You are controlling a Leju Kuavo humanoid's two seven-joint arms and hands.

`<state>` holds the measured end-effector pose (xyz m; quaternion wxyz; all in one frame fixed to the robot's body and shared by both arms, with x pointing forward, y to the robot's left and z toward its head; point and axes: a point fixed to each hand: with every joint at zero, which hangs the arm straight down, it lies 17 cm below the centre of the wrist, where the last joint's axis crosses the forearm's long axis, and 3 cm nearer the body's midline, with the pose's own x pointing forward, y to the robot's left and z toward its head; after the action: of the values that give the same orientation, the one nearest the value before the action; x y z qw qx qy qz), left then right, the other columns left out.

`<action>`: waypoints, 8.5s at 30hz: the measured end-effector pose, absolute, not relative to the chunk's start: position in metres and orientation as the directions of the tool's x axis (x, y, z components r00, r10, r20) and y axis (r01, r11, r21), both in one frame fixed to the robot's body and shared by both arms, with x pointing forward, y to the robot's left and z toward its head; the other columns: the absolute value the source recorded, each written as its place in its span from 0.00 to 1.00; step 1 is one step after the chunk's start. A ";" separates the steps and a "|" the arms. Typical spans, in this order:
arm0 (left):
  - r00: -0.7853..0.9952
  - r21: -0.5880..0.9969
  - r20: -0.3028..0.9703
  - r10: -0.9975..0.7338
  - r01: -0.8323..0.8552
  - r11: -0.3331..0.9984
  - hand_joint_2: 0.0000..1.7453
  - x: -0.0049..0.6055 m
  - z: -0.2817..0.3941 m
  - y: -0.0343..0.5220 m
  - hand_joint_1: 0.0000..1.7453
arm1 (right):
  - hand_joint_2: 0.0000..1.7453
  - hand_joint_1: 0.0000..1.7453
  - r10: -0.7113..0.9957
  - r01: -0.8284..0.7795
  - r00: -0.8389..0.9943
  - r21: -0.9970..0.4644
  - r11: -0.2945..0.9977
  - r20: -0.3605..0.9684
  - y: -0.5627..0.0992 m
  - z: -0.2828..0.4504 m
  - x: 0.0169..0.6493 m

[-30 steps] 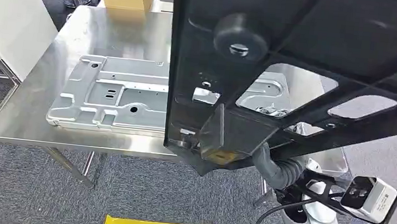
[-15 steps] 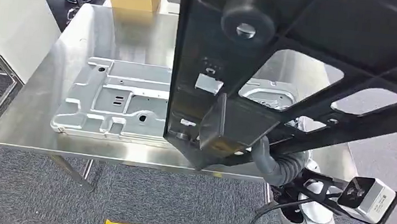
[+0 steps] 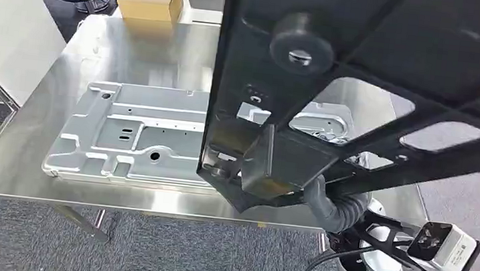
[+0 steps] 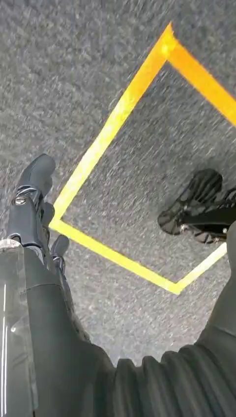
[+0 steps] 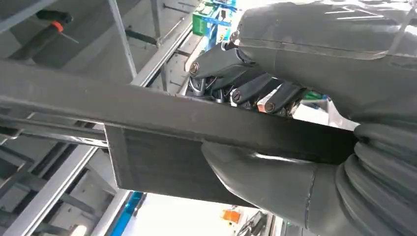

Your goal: Take the parts from the cabinet and place them on the table.

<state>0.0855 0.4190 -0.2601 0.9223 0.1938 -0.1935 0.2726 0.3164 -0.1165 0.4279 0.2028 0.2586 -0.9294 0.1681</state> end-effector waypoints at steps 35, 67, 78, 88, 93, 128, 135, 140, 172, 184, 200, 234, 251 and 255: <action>0.765 0.204 0.516 0.387 -0.548 0.811 1.00 0.113 -0.255 0.410 0.00 | 1.00 1.00 0.916 0.447 -0.400 -0.882 0.152 -0.045 -0.169 0.348 0.562; 0.782 0.188 0.564 0.265 -0.435 0.881 1.00 0.131 -0.249 0.401 0.00 | 1.00 1.00 0.824 0.046 -0.565 -0.999 -0.014 -0.038 -0.026 0.194 0.583; 0.781 0.209 0.579 0.234 -0.420 0.883 1.00 0.135 -0.247 0.403 0.00 | 0.00 0.00 0.787 0.024 -0.616 -0.998 0.060 0.032 0.003 0.192 0.566; 0.791 0.230 0.573 0.215 -0.407 0.884 0.00 0.133 -0.247 0.404 0.00 | 0.00 0.00 0.751 -0.025 -0.650 -0.991 0.132 0.117 0.030 0.201 0.553; 0.793 0.230 0.570 0.213 -0.403 0.886 0.00 0.132 -0.248 0.403 0.00 | 0.00 0.00 0.690 -0.091 -0.688 -0.970 0.226 0.225 0.044 0.210 0.542; 0.728 0.215 0.586 0.357 -0.564 0.797 0.00 0.107 -0.249 0.406 0.00 | 0.00 0.00 0.628 0.746 -0.573 0.017 0.666 0.527 -0.349 0.342 0.330; 0.720 0.205 0.592 0.362 -0.569 0.797 0.00 0.112 -0.249 0.405 0.00 | 0.00 0.00 0.630 0.778 -0.506 -0.004 0.628 0.589 -0.382 0.318 0.308; 0.720 0.199 0.594 0.360 -0.565 0.801 0.00 0.115 -0.248 0.403 0.00 | 0.00 0.00 0.651 0.795 -0.435 -0.075 0.602 0.622 -0.397 0.300 0.304; 0.701 0.123 0.618 0.356 -0.534 0.837 0.00 0.130 -0.247 0.372 0.00 | 0.00 0.00 0.236 0.443 0.531 -0.504 0.742 0.814 -0.440 -0.147 0.235; 0.704 0.120 0.616 0.355 -0.529 0.840 0.00 0.129 -0.248 0.368 0.00 | 0.00 0.00 -0.124 0.346 0.784 -0.263 0.901 0.608 -0.365 -0.244 0.146; 0.711 0.111 0.621 0.329 -0.495 0.862 0.00 0.138 -0.246 0.365 0.00 | 0.00 0.00 -0.409 0.455 0.843 -0.057 0.889 0.349 -0.322 -0.272 0.106; 0.820 0.099 0.413 0.395 -0.472 0.876 1.00 0.114 -0.267 0.338 0.00 | 0.00 0.00 -0.397 0.398 0.907 0.017 0.917 0.142 -0.279 -0.279 0.079; 0.813 0.075 0.441 0.381 -0.456 0.887 1.00 0.118 -0.265 0.330 0.00 | 0.00 0.00 -0.418 0.415 0.897 0.054 0.908 0.140 -0.273 -0.278 0.080; 0.798 0.051 0.458 0.391 -0.463 0.885 1.00 0.123 -0.263 0.328 0.00 | 1.00 0.00 -0.426 0.421 0.892 0.066 0.905 0.150 -0.271 -0.277 0.083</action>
<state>0.1232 0.3281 -0.2634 0.9448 0.0806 -0.2230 0.2260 0.0829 -0.2711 -0.2774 0.9725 0.0158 -0.0805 -0.2178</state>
